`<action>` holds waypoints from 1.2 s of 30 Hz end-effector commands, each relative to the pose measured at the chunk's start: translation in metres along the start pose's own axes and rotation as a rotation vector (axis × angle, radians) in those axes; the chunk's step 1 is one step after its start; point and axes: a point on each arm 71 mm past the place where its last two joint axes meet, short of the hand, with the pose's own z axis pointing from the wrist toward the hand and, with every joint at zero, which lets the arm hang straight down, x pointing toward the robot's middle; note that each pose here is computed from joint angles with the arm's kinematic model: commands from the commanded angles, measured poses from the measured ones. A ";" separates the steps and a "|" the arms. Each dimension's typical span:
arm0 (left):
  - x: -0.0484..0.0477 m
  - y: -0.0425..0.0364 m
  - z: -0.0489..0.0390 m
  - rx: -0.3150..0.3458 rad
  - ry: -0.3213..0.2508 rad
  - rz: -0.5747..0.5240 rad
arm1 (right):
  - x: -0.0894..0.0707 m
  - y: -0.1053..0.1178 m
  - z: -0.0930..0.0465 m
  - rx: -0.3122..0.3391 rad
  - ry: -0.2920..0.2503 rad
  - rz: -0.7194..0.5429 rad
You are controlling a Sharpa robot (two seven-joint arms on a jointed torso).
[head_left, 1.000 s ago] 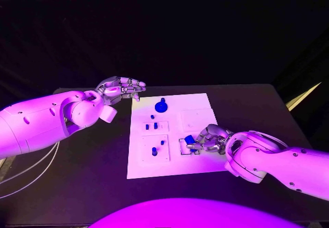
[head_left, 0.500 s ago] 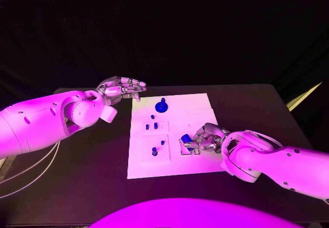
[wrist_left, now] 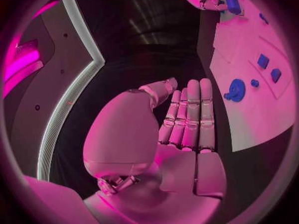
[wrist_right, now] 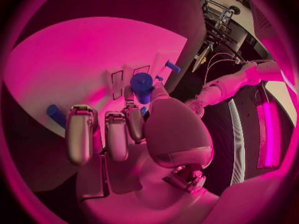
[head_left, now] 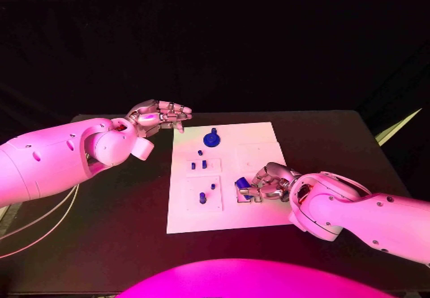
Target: Assemble the parts on the task board
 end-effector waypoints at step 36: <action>0.0005 -0.0002 -0.0006 -0.005 0.007 -0.003 | 0.000 0.000 0.000 -0.004 -0.018 -0.008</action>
